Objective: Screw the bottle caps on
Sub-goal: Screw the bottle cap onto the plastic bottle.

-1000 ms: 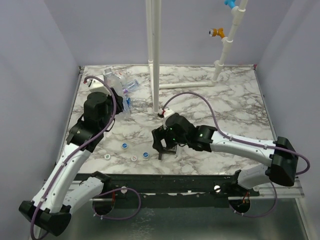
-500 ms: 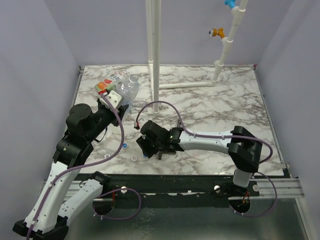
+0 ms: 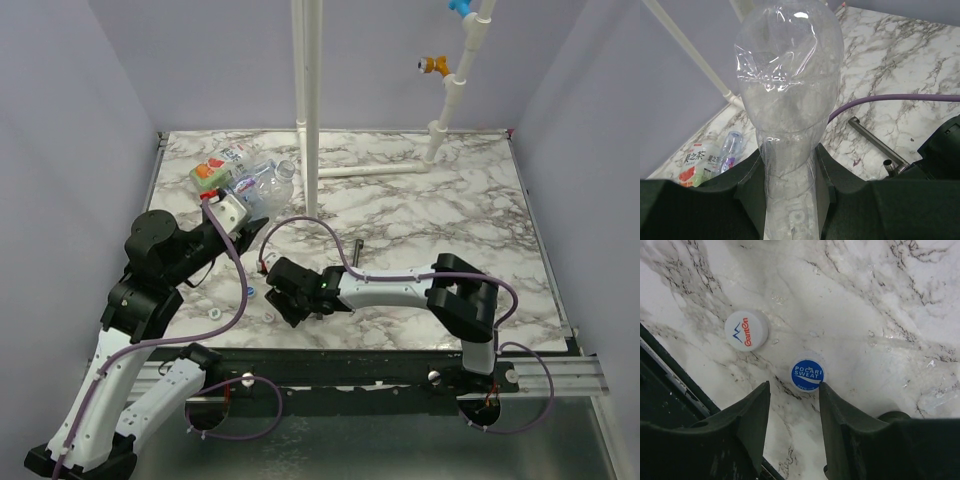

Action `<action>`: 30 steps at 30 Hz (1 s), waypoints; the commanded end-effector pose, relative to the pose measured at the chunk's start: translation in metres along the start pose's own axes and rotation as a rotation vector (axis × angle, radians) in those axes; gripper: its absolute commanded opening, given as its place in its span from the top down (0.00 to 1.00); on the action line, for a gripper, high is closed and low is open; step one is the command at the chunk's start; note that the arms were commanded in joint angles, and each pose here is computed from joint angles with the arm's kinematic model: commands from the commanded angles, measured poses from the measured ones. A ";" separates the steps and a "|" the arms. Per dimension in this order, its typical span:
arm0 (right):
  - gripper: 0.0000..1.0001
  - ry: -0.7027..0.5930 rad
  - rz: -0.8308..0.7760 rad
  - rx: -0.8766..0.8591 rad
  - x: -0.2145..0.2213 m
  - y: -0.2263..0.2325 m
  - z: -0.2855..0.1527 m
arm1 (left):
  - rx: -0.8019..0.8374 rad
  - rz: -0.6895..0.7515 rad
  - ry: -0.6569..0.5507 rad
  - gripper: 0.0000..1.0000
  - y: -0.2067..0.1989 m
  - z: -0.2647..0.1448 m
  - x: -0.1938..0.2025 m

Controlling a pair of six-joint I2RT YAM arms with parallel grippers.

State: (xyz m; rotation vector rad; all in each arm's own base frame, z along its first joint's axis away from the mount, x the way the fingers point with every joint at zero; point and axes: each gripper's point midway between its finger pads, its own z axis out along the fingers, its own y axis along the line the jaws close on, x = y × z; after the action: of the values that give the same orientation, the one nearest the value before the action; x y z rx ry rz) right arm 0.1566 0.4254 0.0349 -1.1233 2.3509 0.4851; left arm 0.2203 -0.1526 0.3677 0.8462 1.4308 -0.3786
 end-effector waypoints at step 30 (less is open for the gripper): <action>0.51 -0.032 0.023 0.108 0.001 -0.011 0.019 | 0.039 0.032 -0.003 0.89 -0.003 0.012 0.003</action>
State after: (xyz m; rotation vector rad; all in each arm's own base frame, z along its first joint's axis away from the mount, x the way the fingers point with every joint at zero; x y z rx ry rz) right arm 0.1718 0.4288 0.0219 -1.0540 2.3337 0.3893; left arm 0.2256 -0.1559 0.3634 0.8760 1.4353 -0.3718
